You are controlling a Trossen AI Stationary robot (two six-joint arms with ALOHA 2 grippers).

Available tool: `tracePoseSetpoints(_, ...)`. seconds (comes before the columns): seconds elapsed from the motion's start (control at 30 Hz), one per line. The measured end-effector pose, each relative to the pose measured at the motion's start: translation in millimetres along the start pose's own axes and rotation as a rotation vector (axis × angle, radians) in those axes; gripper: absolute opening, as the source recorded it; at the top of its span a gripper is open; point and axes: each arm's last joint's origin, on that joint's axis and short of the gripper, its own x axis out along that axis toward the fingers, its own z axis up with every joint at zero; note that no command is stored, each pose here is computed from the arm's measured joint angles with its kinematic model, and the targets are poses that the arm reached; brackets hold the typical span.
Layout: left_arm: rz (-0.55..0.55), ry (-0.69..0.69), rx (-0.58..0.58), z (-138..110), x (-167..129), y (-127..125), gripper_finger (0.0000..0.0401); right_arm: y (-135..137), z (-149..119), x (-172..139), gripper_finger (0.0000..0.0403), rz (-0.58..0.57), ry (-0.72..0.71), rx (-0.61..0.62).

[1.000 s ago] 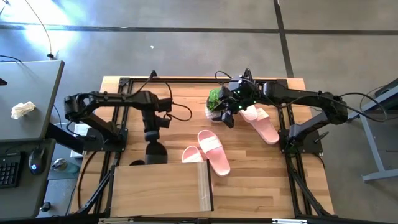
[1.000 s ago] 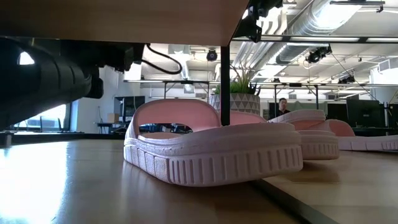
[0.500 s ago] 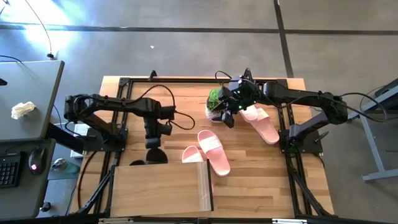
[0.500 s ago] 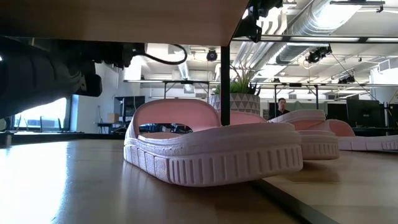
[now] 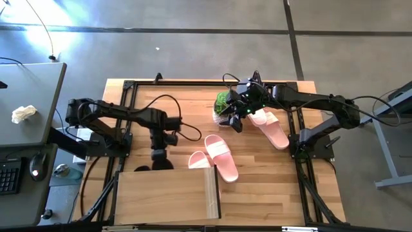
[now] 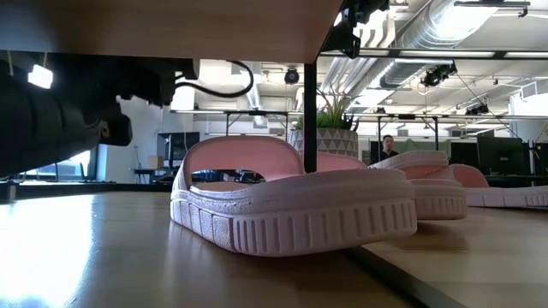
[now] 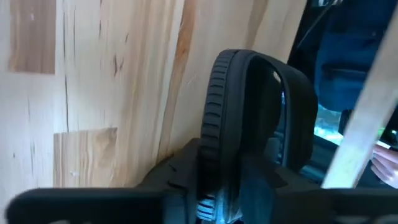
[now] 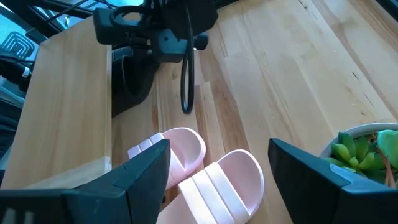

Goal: Pick and place slides into the shelf
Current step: Put the black slide under the shelf

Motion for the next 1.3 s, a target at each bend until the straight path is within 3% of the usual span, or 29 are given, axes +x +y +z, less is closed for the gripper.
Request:
tracePoseSetpoints(0.37,0.089,-0.004,-0.008,-1.3,1.6,4.5,0.0190,0.0,0.0,0.0,0.0259,0.001,0.000,0.013)
tracePoseSetpoints(0.6,0.123,-0.008,-0.028,-1.3,1.6,5.6,0.0235,0.0,0.0,0.0,0.0259,0.001,0.000,0.018)
tracePoseSetpoints(1.07,0.282,-0.042,-0.126,-0.9,0.6,10.1,0.0249,6.2,-1.5,1.8,0.0259,-0.001,0.004,0.004)
tracePoseSetpoints(1.3,0.304,-0.064,-0.154,0.3,-3.3,7.2,0.0245,6.7,-1.5,2.0,0.0259,-0.007,0.003,0.002)
